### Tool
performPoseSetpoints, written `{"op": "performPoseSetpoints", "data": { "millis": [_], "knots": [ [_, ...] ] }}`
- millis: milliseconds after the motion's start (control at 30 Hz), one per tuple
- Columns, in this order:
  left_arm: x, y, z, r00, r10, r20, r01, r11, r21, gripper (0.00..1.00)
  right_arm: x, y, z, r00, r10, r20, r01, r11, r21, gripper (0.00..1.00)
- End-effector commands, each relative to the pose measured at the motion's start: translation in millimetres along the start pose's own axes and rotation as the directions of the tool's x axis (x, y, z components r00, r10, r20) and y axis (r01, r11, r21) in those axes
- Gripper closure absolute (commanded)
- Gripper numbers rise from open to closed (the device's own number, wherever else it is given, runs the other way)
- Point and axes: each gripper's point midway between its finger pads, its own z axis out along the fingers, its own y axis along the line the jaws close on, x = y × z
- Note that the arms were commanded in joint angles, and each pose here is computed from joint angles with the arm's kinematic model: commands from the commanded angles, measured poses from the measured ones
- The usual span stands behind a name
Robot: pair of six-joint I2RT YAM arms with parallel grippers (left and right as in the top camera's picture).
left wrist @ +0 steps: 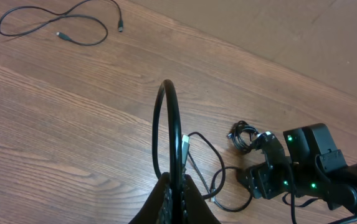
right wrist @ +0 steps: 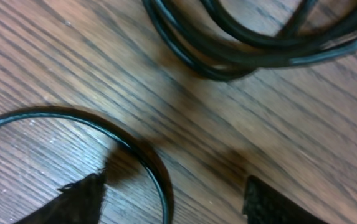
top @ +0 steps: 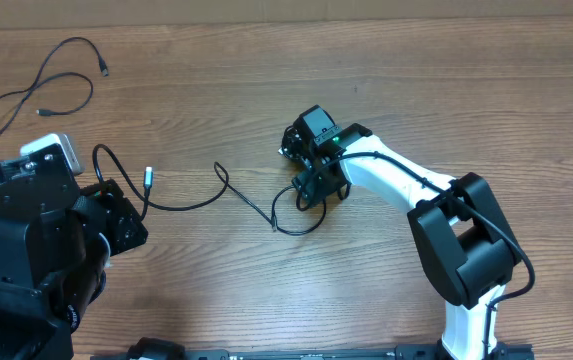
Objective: Untangle cables
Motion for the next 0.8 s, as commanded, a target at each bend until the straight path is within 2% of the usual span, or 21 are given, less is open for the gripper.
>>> {"op": "performPoseSetpoints", "data": {
  "millis": [0,33,133,200,300,400,600,767],
  "knots": [
    [-7,3,-4,0.999,-0.017,0.031,0.017,1.0,-0.015,0.96,-2,5,2,1.0,-0.009,0.002,0.01,1.0,-0.027,0.32],
    [-7,3,-4,0.999,-0.017,0.031,0.017,1.0,-0.015,0.96,-2,5,6,1.0,-0.008,-0.001,0.008,1.0,-0.028,0.32],
    [-7,3,-4,0.999,-0.017,0.031,0.017,1.0,-0.015,0.96,-1,7,17,1.0,0.02,-0.008,-0.02,0.999,-0.051,0.41],
    [-7,3,-4,0.999,-0.017,0.031,0.017,1.0,-0.015,0.96,-1,10,21,0.999,0.03,-0.013,-0.03,0.997,-0.066,0.6],
    [-7,3,-4,0.999,-0.017,0.031,0.017,1.0,-0.015,0.96,-1,12,21,0.999,0.031,-0.015,-0.032,0.997,-0.077,0.76],
    [-7,3,-4,0.999,-0.017,0.031,0.017,1.0,-0.015,0.96,2,12,21,0.999,0.032,-0.025,-0.034,0.996,-0.077,0.96],
    [-7,3,-4,0.999,-0.017,0.031,0.018,1.0,-0.014,0.96,2,13,15,0.987,0.154,-0.036,-0.156,0.984,-0.08,0.96],
    [-8,2,-3,0.999,-0.019,0.034,0.02,1.0,-0.008,0.96,-20,21,-27,0.971,0.231,0.062,-0.221,0.965,-0.14,0.96]
  ]
}}
